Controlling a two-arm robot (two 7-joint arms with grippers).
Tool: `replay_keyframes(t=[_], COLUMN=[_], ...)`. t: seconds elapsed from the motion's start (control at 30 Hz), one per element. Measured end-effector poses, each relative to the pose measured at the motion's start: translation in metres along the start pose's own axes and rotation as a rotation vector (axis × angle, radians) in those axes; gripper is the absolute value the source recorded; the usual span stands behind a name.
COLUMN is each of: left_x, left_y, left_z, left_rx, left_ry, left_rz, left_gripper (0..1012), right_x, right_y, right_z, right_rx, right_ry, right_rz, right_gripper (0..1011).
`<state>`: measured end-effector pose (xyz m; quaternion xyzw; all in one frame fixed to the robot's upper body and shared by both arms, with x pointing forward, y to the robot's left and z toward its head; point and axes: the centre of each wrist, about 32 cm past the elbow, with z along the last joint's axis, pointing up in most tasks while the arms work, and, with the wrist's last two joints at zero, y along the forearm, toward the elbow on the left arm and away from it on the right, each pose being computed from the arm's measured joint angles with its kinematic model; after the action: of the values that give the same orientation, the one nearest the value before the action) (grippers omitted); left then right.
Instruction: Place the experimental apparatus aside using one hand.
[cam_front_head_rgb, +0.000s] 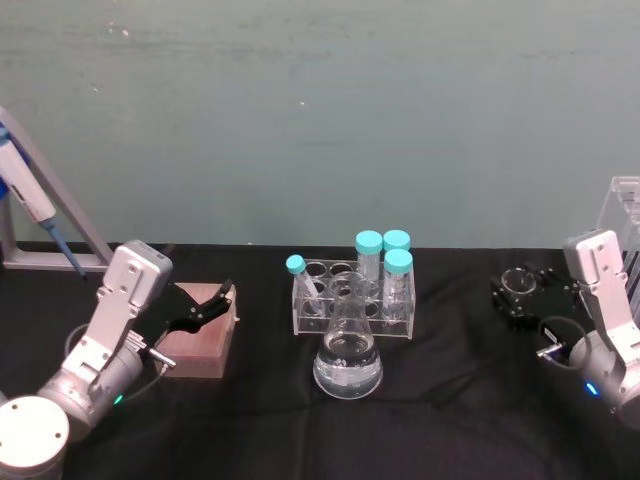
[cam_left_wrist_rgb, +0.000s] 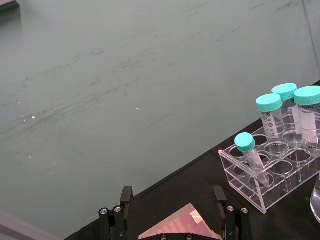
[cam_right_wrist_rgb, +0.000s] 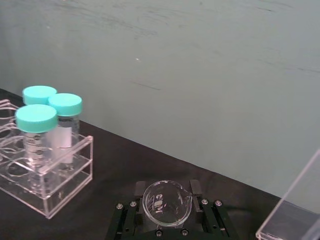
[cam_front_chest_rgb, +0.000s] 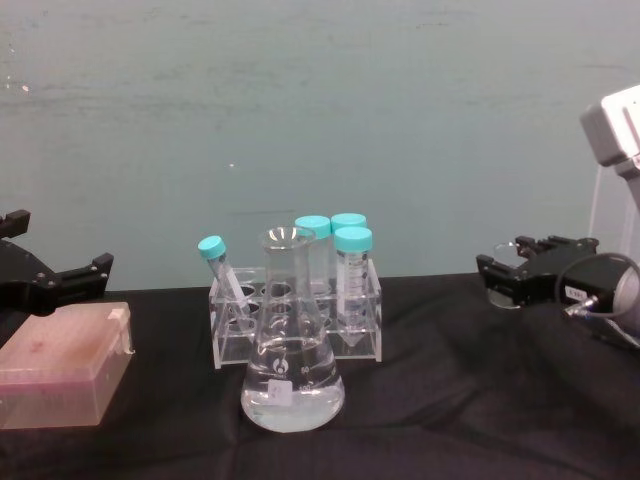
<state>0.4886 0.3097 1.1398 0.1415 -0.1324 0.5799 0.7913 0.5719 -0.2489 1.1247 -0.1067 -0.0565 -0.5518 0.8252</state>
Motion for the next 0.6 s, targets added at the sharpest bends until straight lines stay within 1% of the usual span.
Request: replay_keyframes(t=[0.13,0.6], left_x=[0.0000,0.0000], left_y=[0.0000,0.0000], left_z=[0.0000,0.0000], left_rx=[0.000,0.000], left_ry=[0.000,0.000], left_rz=[0.000,0.000], left_gripper=[1000,1000], right_x=[0.0000,-0.0058], right_y=[0.0005,0.0063], right_z=[-0.0003,-0.0022], right_rx=[-0.005,-0.035], right_ry=[0.000,-0.003], right_rz=[-0.018,-0.100], right_gripper=[531,531])
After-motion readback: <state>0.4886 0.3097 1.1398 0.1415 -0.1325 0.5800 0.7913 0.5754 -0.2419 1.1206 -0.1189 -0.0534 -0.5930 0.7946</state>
